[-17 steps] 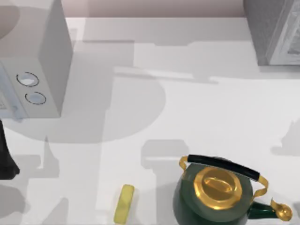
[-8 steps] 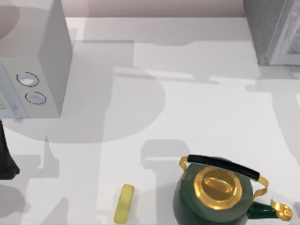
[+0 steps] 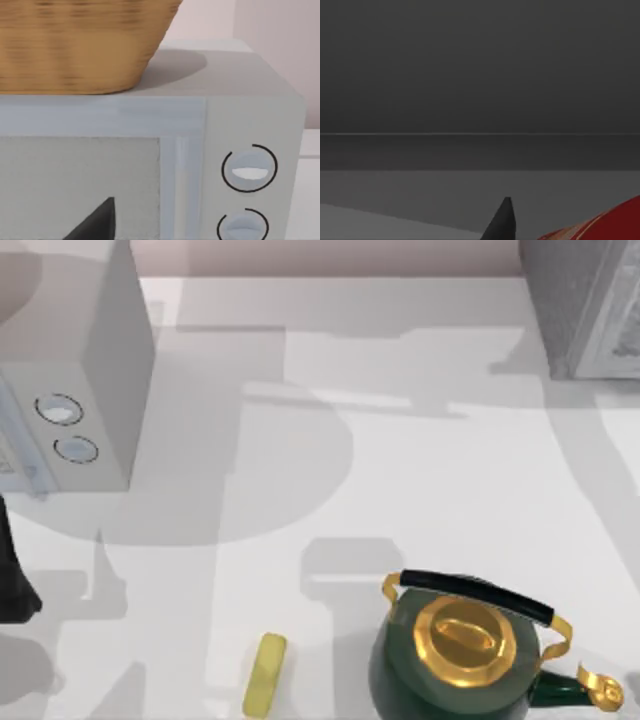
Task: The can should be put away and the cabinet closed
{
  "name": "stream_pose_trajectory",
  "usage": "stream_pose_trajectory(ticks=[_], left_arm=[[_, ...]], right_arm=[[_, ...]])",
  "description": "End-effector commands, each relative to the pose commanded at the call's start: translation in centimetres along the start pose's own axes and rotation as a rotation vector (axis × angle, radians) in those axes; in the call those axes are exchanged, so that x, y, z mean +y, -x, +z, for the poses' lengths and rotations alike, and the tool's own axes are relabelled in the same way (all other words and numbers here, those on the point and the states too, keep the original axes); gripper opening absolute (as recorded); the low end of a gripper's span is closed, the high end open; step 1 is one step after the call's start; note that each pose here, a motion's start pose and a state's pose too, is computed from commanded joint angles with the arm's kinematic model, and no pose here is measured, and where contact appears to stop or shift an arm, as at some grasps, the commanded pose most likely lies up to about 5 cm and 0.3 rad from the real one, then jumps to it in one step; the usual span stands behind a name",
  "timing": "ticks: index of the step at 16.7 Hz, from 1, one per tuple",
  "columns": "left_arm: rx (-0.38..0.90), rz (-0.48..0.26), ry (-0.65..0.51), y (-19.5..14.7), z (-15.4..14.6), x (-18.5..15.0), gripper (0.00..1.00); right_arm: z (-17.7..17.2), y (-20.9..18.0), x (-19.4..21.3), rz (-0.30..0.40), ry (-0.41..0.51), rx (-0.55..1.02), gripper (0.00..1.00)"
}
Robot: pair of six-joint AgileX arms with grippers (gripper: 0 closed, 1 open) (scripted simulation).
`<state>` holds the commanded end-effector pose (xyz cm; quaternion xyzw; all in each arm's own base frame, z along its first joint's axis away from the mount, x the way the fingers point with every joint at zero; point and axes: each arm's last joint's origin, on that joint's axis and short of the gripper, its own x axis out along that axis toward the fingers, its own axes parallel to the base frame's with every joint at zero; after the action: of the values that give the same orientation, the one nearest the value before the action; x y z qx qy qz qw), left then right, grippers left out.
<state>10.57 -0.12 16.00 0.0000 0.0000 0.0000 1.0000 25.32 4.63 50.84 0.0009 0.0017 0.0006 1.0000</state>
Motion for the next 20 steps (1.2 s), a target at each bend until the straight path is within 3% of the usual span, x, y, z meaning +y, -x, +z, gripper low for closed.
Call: stream_pose_trajectory(ticks=[9, 15, 20], left_arm=[[0.0, 0.0, 0.0, 0.0, 0.0, 0.0, 1.0], [0.0, 0.0, 0.0, 0.0, 0.0, 0.0, 1.0], [0.0, 0.0, 0.0, 0.0, 0.0, 0.0, 1.0]], right_arm=[[0.2, -1.2, 0.0, -0.011, 0.003, 0.012, 0.0], [2.7, -6.4, -0.4, -0.049, 0.001, 0.0, 0.0], [4.0, -11.3, -0.5, -0.036, -0.011, -0.036, 0.0]])
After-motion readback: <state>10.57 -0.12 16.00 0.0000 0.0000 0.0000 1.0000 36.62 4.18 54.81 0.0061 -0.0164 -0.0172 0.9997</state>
